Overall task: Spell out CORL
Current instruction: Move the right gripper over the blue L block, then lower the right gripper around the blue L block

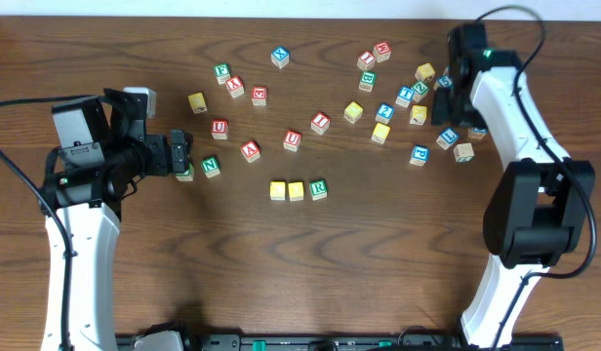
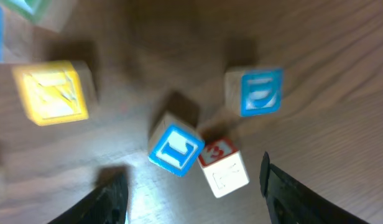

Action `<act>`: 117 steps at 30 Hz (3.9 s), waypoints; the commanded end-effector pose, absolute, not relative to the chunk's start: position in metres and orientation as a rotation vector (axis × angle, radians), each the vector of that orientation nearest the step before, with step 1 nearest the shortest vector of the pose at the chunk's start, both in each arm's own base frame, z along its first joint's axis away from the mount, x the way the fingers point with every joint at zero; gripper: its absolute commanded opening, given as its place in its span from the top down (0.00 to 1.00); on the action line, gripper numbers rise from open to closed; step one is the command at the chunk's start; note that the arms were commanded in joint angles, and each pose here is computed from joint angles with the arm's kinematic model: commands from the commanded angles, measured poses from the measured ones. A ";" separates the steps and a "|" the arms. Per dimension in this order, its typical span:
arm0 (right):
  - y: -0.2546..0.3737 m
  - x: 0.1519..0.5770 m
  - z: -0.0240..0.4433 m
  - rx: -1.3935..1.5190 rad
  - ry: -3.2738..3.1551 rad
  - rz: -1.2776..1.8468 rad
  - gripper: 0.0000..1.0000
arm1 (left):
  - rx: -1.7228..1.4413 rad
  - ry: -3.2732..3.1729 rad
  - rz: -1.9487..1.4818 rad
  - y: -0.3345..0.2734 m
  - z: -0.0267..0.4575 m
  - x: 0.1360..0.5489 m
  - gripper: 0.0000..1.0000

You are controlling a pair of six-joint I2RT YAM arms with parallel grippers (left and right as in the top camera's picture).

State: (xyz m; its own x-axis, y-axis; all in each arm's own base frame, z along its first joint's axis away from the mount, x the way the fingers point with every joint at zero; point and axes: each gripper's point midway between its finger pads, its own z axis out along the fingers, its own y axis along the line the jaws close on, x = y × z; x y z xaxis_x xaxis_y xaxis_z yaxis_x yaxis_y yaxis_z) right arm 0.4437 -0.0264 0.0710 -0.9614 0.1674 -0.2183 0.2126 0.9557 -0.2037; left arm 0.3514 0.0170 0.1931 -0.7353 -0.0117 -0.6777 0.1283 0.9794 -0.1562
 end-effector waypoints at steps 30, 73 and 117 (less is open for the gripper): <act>-0.033 0.434 0.028 -0.108 2.965 -0.269 0.36 | 0.088 2.387 -0.241 0.018 0.192 0.352 0.01; -0.015 0.443 0.061 -0.207 2.871 -0.253 0.31 | 0.088 2.387 -0.241 0.018 0.192 0.352 0.01; -0.012 0.441 0.027 -0.565 2.780 -0.021 0.27 | 0.088 2.387 -0.241 0.018 0.192 0.352 0.01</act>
State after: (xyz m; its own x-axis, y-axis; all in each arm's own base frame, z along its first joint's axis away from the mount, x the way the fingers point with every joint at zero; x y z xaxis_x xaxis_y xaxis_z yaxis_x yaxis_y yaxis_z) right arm 0.4429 -0.0176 0.0226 -0.8886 -0.3700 -0.2713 -0.3611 0.9287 -0.0841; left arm 0.3514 0.0169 0.1931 -0.7352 -0.0118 -0.6777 0.1286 0.9793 -0.1565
